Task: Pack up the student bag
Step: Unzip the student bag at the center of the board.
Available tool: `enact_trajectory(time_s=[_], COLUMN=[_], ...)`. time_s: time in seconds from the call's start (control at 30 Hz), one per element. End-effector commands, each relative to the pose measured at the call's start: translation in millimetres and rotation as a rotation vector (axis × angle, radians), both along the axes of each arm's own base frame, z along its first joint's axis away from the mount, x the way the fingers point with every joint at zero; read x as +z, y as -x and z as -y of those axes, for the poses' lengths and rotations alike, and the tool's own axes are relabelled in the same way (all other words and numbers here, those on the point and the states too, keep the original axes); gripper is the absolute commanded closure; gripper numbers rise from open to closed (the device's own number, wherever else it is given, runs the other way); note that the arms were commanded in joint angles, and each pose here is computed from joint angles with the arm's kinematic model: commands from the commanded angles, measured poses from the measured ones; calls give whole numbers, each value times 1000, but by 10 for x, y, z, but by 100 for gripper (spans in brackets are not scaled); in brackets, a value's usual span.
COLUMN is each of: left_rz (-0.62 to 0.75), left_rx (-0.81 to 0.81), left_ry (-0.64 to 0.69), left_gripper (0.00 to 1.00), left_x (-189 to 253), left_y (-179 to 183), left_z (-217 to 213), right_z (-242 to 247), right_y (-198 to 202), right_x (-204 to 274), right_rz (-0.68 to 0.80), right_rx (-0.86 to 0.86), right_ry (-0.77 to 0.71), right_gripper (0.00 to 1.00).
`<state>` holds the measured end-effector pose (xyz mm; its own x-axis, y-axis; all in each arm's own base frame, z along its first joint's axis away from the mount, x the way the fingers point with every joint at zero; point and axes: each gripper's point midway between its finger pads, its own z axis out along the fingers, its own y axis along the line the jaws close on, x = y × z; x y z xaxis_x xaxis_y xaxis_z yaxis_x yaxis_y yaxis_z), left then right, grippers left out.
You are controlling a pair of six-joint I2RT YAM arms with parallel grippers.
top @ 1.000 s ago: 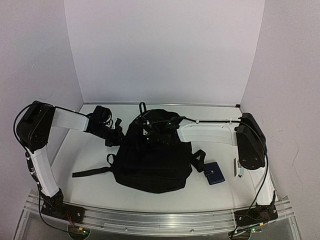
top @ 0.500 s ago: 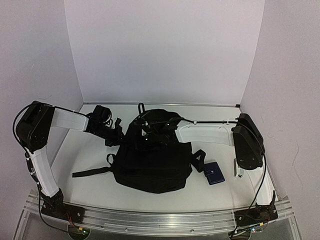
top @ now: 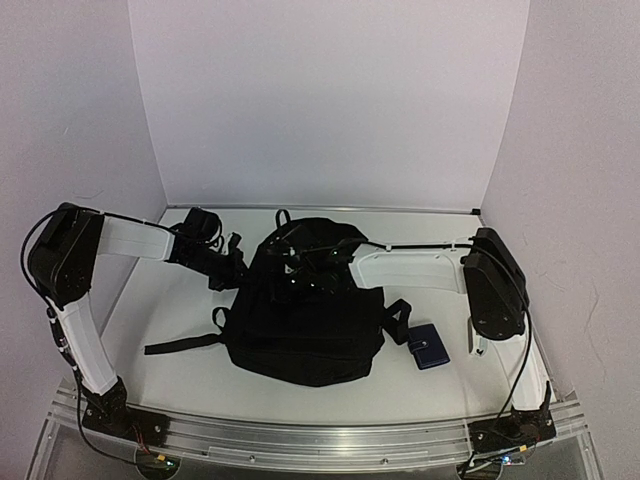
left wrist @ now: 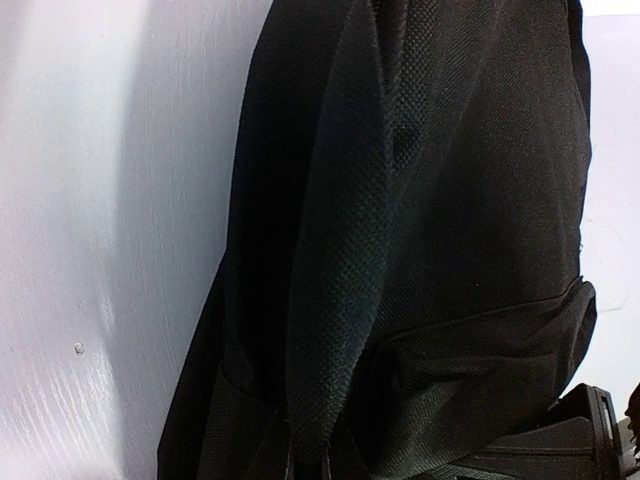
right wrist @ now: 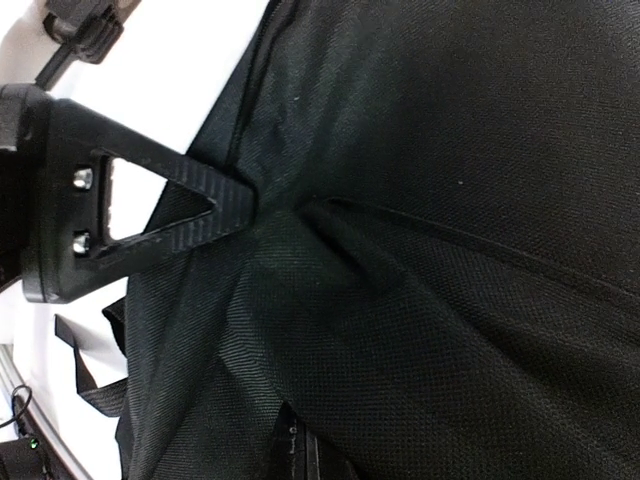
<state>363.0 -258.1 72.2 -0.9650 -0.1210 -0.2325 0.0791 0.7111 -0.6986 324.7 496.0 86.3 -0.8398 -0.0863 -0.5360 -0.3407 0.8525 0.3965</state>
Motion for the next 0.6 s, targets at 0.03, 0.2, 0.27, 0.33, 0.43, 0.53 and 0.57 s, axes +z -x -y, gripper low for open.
enact_trajectory(time_s=[0.03,0.2,0.27,0.33,0.43,0.53,0.57], left_rz=[17,15,15,19,21,22,22], left_rx=[28,95,99,98,104,113,115], left_ry=[11,-73,-75,-74,-78,-91,-95], left_gripper=[100,100,100,100,100,100,100], left_x=[164,39,35,45,56,54,52], left_y=[58,-3,-13,-20,-24,-12,-4], left_z=[-21,-181,-190,-186,-201,-234,-244], right_z=[374,587,674,762,883,993,1043], right_y=[-115,-102,-101,-99,-88,-63,-54], right_x=[158,368,454,506,539,558,575], right_rz=[84,154,176,195,212,221,224], right_rx=[-118,-175,-196,-218,-244,-270,-282], right_ry=[86,109,113,122,137,146,147], right_gripper=[100,100,100,100,100,100,100])
